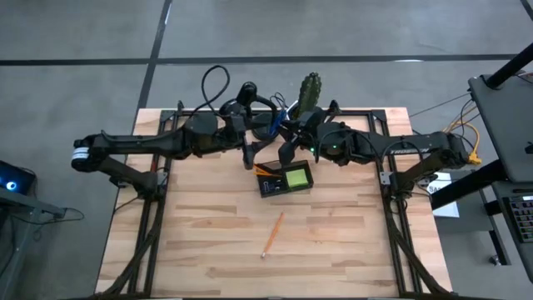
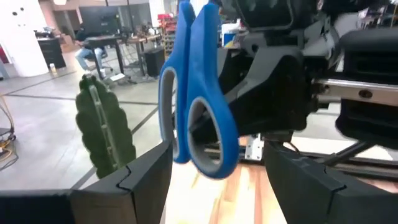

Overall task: Pick and place office supplies into organizer
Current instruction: Put the blue scissors into the desk organizer

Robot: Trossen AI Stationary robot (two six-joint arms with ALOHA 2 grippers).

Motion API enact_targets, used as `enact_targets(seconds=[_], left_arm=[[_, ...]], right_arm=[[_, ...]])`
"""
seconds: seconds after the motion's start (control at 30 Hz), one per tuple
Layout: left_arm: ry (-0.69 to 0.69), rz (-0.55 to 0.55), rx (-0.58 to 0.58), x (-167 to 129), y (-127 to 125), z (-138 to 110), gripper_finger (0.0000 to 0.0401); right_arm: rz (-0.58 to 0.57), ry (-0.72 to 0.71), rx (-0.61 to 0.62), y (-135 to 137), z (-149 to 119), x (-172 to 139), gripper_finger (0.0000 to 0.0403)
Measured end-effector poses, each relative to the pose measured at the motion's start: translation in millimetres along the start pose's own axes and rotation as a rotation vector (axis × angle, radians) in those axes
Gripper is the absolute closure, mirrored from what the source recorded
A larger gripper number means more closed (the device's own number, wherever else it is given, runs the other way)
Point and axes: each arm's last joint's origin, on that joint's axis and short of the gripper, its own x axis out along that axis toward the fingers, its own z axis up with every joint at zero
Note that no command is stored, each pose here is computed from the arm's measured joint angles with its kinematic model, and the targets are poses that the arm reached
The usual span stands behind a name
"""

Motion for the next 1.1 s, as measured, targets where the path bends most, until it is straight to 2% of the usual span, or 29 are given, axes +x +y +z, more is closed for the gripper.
enact_targets(seconds=[1.1], left_arm=[[-0.030, 0.053, -0.006, 10.6, -0.2, -3.5, 0.0173]], right_arm=[[0.017, -0.021, 0.025, 1.2, 1.4, 1.7, 0.0341]])
